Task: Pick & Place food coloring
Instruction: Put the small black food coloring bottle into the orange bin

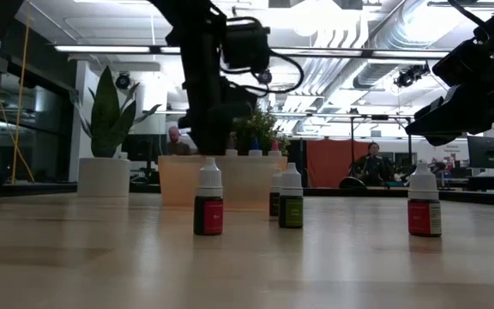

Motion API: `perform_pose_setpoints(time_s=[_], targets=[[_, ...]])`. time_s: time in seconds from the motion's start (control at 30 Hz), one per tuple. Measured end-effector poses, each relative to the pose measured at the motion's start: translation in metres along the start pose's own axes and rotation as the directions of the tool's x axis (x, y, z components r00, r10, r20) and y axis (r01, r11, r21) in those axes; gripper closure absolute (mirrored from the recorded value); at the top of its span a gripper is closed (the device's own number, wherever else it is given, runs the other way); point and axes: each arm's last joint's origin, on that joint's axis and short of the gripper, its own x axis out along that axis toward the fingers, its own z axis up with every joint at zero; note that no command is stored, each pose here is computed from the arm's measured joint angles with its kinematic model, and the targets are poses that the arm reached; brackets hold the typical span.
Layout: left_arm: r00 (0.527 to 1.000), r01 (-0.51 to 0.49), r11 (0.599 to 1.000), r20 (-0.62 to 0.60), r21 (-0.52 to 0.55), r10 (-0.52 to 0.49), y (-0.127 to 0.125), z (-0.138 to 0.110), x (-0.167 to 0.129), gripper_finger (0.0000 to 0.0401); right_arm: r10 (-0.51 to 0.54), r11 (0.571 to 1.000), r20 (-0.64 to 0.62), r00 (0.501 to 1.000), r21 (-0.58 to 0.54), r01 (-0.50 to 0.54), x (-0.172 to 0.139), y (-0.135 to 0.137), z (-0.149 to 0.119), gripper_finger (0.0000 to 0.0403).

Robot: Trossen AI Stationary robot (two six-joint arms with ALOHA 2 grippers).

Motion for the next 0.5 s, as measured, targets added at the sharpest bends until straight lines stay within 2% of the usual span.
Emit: perform_pose_setpoints(time_s=[0.17, 0.5], targets=[[1.000, -0.017, 1.000, -0.004, -0.011, 0.017, 0.005, 0.000, 0.009, 0.0353, 0.000, 1.000, 0.000, 1.000, 0.000, 0.000, 0.000, 0.000, 0.000, 0.0402], [1.000, 0.018, 1.000, -0.011, -0.004, -0.018, 0.006, 0.005, 0.026, 0.0353, 0.000, 1.000, 0.001, 1.000, 0.000, 0.000, 0.000, 0.000, 0.000, 0.0402]])
